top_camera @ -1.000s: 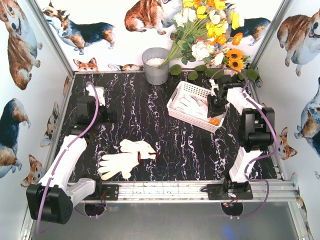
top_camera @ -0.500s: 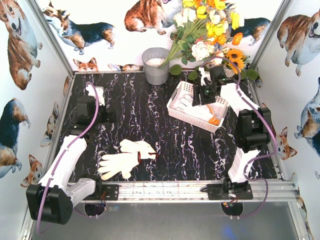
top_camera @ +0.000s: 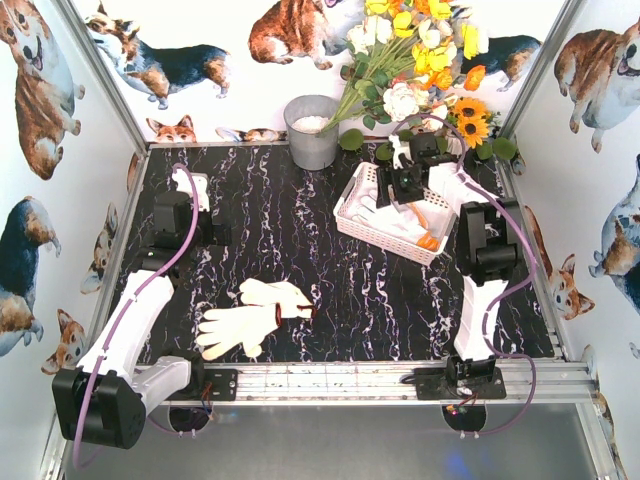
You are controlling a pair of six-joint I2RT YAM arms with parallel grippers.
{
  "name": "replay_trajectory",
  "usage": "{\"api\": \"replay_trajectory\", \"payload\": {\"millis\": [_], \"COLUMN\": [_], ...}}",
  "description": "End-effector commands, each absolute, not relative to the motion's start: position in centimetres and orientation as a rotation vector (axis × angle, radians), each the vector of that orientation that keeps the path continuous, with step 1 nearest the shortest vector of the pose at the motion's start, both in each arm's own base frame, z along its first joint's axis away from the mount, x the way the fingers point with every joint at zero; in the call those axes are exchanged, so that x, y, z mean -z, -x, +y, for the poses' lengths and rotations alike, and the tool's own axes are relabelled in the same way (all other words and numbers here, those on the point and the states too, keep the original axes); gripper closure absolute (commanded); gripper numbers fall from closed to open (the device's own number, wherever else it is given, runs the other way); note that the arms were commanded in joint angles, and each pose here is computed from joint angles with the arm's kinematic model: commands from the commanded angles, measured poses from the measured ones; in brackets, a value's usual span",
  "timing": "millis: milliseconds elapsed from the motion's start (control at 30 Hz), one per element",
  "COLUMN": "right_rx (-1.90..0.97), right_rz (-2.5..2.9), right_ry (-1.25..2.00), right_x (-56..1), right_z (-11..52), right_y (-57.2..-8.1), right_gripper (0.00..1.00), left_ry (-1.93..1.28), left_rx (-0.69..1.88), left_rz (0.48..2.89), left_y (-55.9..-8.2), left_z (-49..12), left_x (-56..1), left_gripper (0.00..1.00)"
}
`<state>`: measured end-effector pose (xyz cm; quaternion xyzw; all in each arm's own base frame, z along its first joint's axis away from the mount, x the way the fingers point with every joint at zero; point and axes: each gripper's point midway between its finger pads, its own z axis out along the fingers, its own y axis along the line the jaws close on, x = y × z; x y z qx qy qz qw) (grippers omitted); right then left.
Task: Put the gloves into the storage basket
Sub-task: Adjust the glove in the bin.
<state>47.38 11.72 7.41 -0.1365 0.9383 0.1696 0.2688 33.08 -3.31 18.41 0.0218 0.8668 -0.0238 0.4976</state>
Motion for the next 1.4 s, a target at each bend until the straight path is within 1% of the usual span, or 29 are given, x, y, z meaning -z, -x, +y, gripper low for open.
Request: {"api": "replay_trajectory", "payload": {"millis": [0, 33, 133, 200, 300, 467, 533, 567, 600, 1000, 1300, 1367], "right_rx": [-0.487, -0.502, -0.534, -0.544, -0.562, -0.594, -0.621, -0.636, -0.649, -0.776, -0.673, -0.637], "right_rz": [2.405, 2.407, 2.418, 2.417, 2.403, 2.366, 2.332, 2.324, 2.315, 2.198, 2.315, 2.338], "right_ry": [0.42, 0.426, 0.436, 0.441, 0.449, 0.465, 0.474, 0.475, 0.478, 0.442, 0.399, 0.386], "right_x": [-9.7, -9.5, -9.2, -9.2, -9.5, -10.2, -11.0, -11.1, -11.5, -13.7, -9.8, -9.0], "right_z": [12.8, 13.0, 13.5, 13.6, 13.9, 14.4, 14.8, 15.0, 15.1, 15.3, 13.7, 13.2], "right_y": [-50.5, -50.5, -50.6, -50.5, -50.5, -50.3, -50.1, -50.0, -49.9, -49.7, -50.3, -50.5], "right_gripper": [0.3, 0.34, 0.52, 0.59, 0.62, 0.85, 0.91, 0.98, 1.0, 1.0, 1.0, 0.98], "left_ry": [-0.059, -0.058, -0.058, -0.06, -0.066, -0.067, -0.067, -0.069, -0.07, -0.077, -0.081, -0.083], "left_rx": [0.042, 0.042, 0.041, 0.046, 0.056, 0.061, 0.064, 0.066, 0.069, 0.087, 0.095, 0.095], "left_rz": [2.083, 2.083, 2.084, 2.087, 2.09, 2.091, 2.09, 2.09, 2.09, 2.089, 2.093, 2.094], "left_y": [-33.4, -33.4, -33.4, -33.4, -33.5, -33.5, -33.5, -33.5, -33.4, -33.4, -33.5, -33.5], "left_z": [-3.0, -3.0, -3.0, -3.0, -3.2, -3.3, -3.3, -3.4, -3.4, -3.7, -3.8, -3.9], "left_x": [-18.7, -18.7, -18.7, -18.6, -18.5, -18.5, -18.5, -18.5, -18.5, -18.6, -18.4, -18.4], "left_gripper": [0.0, 0.0, 0.0, 0.0, 0.0, 0.0, 0.0, 0.0, 0.0, 0.0, 0.0, 0.0]}}
